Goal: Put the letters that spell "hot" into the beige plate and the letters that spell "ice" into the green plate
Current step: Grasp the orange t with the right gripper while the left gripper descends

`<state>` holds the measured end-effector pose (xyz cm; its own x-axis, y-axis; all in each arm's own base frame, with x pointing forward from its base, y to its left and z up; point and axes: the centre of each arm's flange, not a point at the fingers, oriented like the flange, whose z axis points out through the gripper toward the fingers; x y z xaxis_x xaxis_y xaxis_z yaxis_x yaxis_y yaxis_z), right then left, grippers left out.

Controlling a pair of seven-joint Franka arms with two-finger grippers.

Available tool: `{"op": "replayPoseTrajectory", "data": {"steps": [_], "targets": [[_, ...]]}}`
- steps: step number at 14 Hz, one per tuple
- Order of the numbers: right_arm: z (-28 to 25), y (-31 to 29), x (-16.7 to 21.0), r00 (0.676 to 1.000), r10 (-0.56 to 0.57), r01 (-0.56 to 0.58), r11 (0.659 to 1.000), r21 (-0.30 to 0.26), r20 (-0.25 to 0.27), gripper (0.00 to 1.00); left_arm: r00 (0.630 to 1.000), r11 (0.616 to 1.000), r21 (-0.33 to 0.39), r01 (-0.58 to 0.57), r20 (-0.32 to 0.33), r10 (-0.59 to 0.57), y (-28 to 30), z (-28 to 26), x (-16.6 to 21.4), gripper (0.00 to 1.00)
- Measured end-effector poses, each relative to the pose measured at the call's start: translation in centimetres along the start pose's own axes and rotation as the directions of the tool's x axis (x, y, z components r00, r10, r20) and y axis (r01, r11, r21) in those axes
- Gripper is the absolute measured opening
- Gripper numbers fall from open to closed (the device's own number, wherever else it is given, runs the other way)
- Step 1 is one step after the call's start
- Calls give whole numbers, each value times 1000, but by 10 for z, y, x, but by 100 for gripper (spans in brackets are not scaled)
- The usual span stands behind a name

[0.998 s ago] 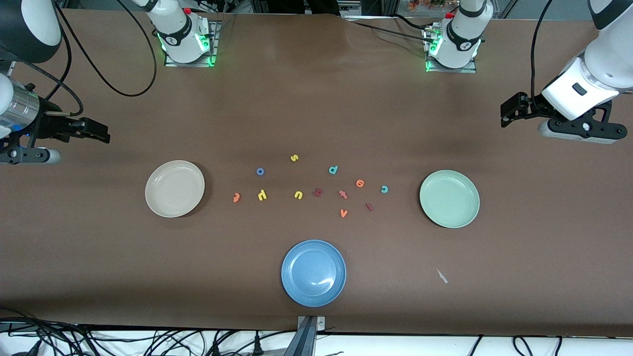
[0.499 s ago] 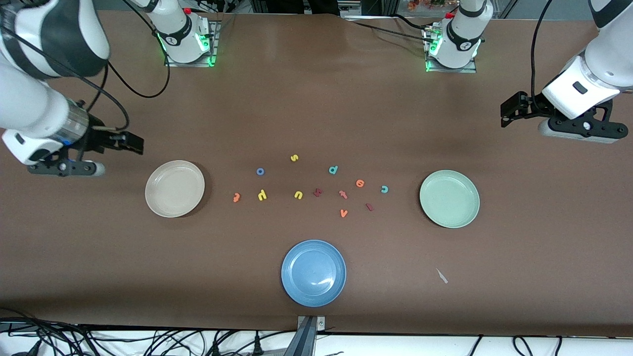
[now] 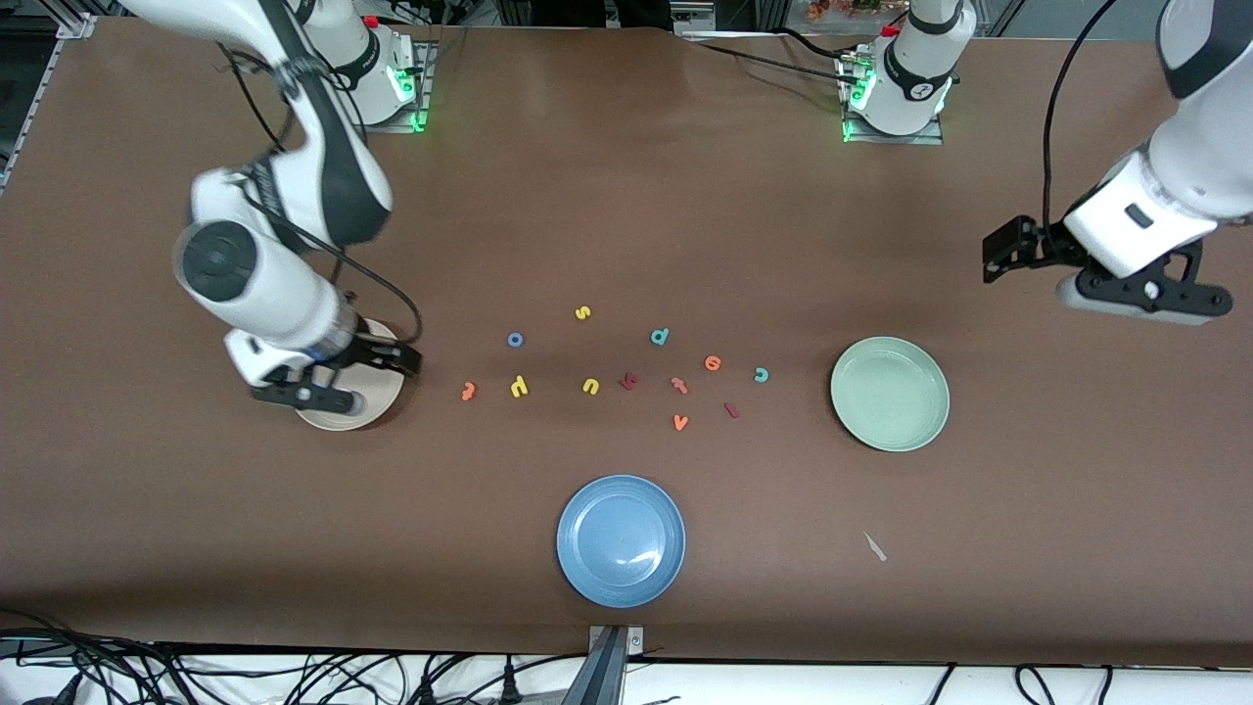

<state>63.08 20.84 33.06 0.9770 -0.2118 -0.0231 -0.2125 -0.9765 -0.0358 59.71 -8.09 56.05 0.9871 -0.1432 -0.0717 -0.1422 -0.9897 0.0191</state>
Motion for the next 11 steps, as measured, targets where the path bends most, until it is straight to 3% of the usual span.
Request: {"op": "replayPoseTrajectory", "data": {"steps": [2, 5, 11], "targets": [[45, -11, 2, 996, 87, -87, 995, 39, 22, 100, 999, 1000, -7, -23, 49, 23, 12, 32, 16, 100], [85, -21, -1, 978, 207, -208, 977, 46, 29, 100, 995, 999, -14, -35, 92, 37, 19, 61, 29, 100], [121, -45, -16, 970, 240, -241, 970, 38, 32, 100, 994, 997, -15, -76, 78, 77, 44, 54, 33, 100]]}}
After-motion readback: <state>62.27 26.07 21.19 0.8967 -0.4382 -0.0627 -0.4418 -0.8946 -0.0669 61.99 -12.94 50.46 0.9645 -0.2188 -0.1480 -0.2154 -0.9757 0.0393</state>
